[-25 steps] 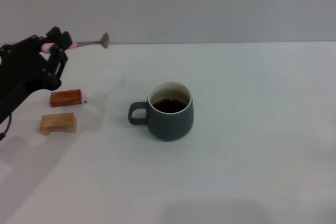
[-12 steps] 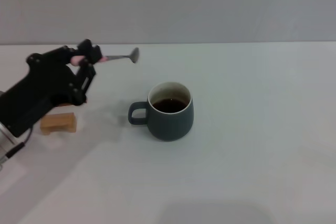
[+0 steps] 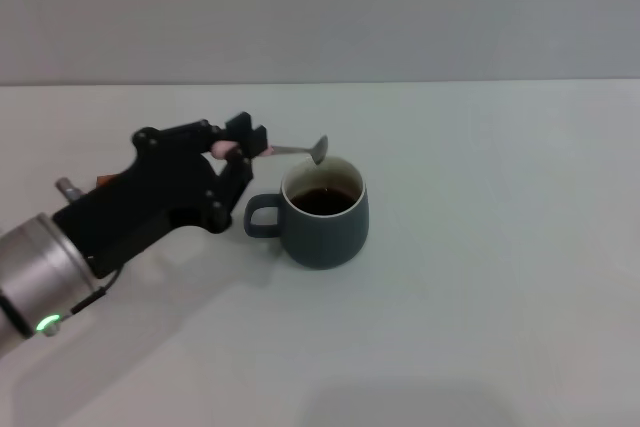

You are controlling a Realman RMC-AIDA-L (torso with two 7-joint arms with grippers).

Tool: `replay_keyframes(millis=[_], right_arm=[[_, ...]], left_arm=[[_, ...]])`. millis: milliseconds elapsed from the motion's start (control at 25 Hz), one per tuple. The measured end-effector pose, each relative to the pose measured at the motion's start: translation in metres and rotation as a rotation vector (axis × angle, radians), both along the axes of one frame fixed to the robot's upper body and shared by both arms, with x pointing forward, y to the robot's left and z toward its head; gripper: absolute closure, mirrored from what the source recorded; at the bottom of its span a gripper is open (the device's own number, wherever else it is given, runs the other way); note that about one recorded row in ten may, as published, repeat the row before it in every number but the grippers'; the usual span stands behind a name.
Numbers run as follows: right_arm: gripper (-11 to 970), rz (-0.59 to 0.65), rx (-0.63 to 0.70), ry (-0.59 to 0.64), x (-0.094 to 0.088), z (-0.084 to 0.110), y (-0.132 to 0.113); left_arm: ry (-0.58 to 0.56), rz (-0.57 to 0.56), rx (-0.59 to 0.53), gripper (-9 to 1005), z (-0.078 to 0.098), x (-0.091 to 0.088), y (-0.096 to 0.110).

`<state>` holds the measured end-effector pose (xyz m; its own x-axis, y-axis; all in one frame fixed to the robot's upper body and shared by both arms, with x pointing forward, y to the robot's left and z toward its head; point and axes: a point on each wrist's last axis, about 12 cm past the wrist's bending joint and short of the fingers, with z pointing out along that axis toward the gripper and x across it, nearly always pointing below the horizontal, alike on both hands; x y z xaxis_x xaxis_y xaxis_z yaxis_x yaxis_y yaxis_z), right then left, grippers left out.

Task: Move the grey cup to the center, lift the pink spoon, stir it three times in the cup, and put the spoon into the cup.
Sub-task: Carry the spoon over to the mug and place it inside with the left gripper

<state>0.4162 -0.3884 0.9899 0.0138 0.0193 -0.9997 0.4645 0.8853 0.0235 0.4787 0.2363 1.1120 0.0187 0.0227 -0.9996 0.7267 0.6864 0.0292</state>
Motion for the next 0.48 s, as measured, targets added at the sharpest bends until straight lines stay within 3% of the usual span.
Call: replay_keyframes(millis=[160,480], right_arm=[[959,0.006,0.0,0.0,0.001,0.0,0.001],[960,0.01,0.0,-0.001,0.002,0.0,0.001]], left_arm=[[0.028,0.001,0.045,821,-0.005,0.008,-0.009],[0.03,0.006,0.049,815,-0.006,0.013,-0.009]])
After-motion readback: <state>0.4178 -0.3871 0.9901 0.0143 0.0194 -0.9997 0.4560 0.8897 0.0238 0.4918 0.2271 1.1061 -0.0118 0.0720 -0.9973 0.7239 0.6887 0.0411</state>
